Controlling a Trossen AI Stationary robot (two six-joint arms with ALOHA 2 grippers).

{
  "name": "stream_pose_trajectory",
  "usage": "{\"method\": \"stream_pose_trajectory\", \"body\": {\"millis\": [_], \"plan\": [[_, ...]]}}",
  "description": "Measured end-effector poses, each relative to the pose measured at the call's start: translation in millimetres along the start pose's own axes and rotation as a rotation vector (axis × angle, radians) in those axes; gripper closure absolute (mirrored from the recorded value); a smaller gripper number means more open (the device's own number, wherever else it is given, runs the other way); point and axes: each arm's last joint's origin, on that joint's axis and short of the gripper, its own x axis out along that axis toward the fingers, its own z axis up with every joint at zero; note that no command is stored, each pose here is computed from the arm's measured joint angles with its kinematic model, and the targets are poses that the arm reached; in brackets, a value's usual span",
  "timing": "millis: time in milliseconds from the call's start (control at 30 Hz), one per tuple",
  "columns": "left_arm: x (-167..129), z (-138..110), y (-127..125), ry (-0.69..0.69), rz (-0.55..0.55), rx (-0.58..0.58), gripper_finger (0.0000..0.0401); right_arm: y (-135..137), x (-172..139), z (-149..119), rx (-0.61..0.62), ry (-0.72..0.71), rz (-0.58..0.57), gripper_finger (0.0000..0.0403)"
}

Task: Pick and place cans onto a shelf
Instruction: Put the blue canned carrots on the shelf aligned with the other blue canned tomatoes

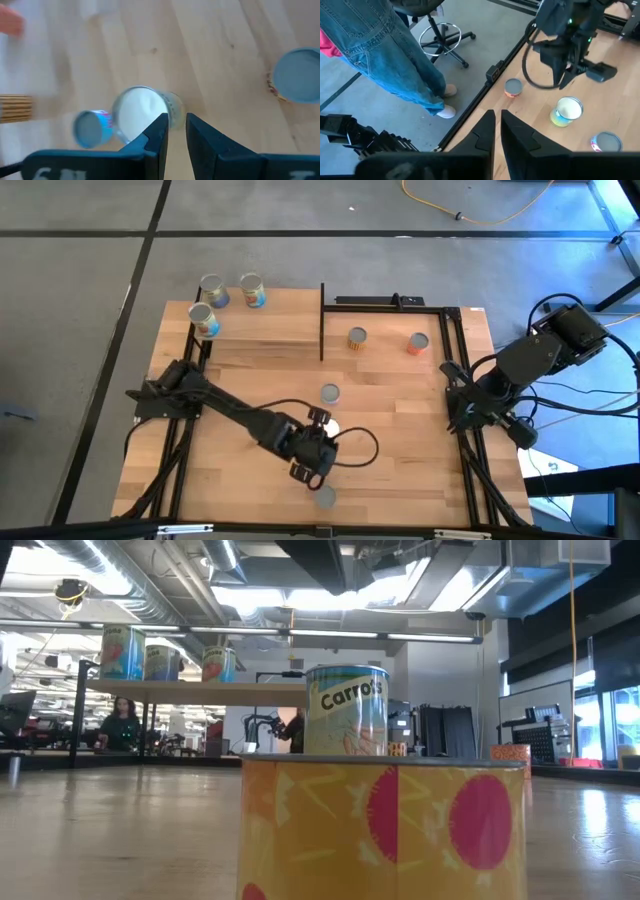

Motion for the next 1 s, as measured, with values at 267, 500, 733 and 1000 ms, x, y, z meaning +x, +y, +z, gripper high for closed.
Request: {"method": "stream_pose_trajectory", "body": {"millis": [267,500,733,1000], "plan": [[13,0,17,0.018,-0.1,-0.047,0.0344,0,0,0,0.0,0.0,0.0,0.037],[16,-1,27,0.029,-0.158,-0.138,0.0347,0,0,0,0.0,0.0,0.0,0.037],[30,1,23,0.031,-0.172,-0.13,0.0348,0,0,0,-0.037,0.0,0.0,0.037],[43,-1,20,0.059,-0.089,-0.117,0.0348,0,0,0,-0.049,0.0,0.0,0.037]]}}
